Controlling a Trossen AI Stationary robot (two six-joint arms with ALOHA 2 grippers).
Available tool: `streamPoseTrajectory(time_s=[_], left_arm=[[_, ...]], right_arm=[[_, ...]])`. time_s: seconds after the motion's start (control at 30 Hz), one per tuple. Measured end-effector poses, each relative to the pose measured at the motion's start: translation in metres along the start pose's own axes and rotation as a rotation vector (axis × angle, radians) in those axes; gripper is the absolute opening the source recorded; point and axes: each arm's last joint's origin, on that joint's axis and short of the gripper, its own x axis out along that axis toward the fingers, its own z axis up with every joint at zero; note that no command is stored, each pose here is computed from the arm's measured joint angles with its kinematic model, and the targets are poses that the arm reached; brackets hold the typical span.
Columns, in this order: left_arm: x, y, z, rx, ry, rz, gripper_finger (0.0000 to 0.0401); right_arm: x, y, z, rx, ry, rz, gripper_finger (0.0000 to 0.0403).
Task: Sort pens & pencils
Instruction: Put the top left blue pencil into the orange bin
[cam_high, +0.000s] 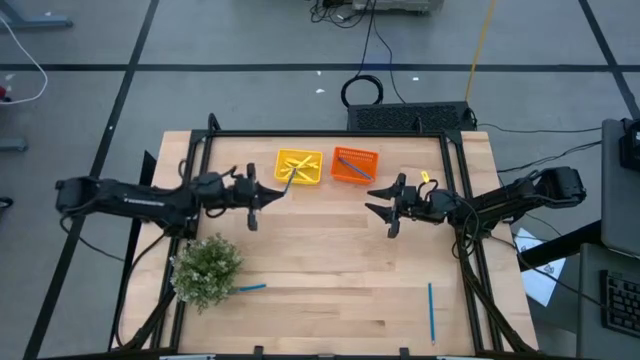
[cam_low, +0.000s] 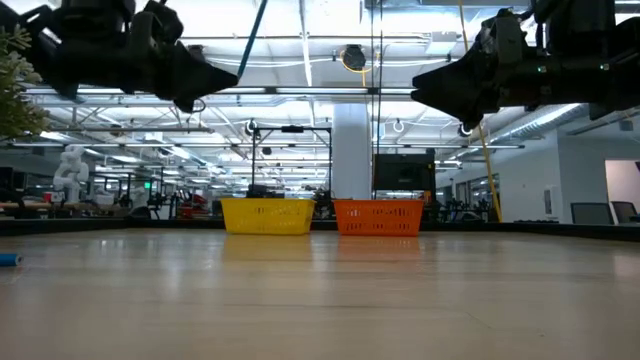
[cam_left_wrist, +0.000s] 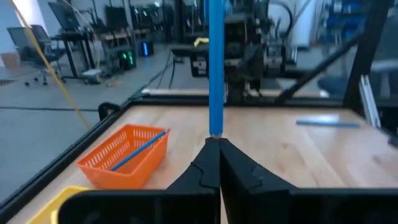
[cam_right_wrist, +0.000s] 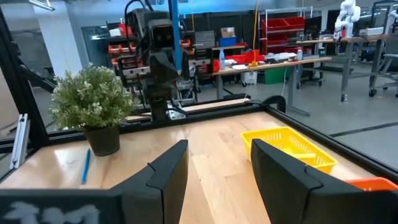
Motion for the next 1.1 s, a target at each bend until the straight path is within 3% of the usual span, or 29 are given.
streamPoseTrajectory(time_s=[0.1,0.5,0.93,1.1], left_arm=[[-0.001,0.0,-0.007,-0.036,-0.041,0.009,0.0],[0.015,0.0,-0.015,-0.081,0.004,0.009,0.0],[0.076,-0.019,-0.02,-0.054,0.103,-0.065,0.0],[0.083,-0.028,-0.019,-0.006,0.106,-0.049,0.0]], right_arm=[[0.0,0.0,0.0,-0.008,0.0,0.0,0.0164],[0.006,0.001,-0.003,-0.004,-0.016,0.001,0.0164],[0.082,0.018,-0.012,-0.14,0.039,0.036,0.0164],[0.092,0.024,-0.009,-0.138,-0.01,0.083,0.0164]])
